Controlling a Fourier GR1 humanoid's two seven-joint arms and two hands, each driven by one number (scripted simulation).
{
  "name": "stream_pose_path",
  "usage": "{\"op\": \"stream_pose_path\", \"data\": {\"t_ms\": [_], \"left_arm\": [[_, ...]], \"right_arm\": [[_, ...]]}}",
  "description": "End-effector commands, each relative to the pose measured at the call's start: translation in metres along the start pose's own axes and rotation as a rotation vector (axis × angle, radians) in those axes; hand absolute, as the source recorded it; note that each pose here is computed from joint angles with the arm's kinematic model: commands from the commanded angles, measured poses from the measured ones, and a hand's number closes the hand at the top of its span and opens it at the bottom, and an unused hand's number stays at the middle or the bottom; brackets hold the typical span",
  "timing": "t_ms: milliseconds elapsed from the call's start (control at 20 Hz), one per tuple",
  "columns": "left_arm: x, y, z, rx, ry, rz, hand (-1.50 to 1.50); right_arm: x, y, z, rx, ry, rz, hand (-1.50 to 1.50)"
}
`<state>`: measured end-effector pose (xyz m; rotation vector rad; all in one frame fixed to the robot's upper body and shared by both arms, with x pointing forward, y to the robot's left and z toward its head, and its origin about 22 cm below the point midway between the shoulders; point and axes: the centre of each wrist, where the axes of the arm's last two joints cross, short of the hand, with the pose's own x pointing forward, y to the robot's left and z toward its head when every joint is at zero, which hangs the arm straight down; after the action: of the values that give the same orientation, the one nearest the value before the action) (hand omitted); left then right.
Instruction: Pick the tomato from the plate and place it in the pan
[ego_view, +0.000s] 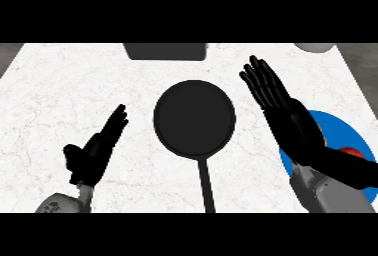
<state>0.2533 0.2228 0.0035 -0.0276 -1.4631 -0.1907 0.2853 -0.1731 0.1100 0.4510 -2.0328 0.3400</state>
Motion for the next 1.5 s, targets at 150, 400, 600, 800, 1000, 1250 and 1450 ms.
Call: {"op": "stream_pose_path", "data": {"t_ms": [150, 400, 600, 800, 1000, 1250, 1450], "left_arm": [[0.002, 0.05, 0.009, 0.169, 0.012, -0.192, 0.0], [-0.017, 0.074, 0.027, 0.264, 0.099, -0.243, 0.0], [-0.015, 0.075, 0.04, 0.25, 0.11, -0.257, 0.0], [-0.016, 0.066, 0.044, 0.228, 0.117, -0.265, 0.0], [-0.005, 0.064, 0.04, 0.212, 0.106, -0.267, 0.0], [0.001, 0.057, 0.038, 0.193, 0.098, -0.278, 0.0], [-0.004, 0.043, 0.046, 0.199, 0.087, -0.276, 0.0]], "right_arm": [[0.0, -0.116, 0.056, -0.469, 0.224, 0.16, -1.5], [0.008, -0.195, 0.15, -1.034, 0.58, 0.43, -1.5], [0.032, -0.212, 0.223, -1.086, 0.835, 0.531, -1.5], [0.085, -0.235, 0.225, -0.834, 1.039, 0.753, -1.5], [0.108, -0.244, 0.212, -0.698, 1.107, 0.747, -1.5], [0.132, -0.251, 0.167, -0.506, 1.168, 0.716, -1.5], [0.125, -0.251, 0.129, -0.419, 1.213, 0.681, -1.5]]}}
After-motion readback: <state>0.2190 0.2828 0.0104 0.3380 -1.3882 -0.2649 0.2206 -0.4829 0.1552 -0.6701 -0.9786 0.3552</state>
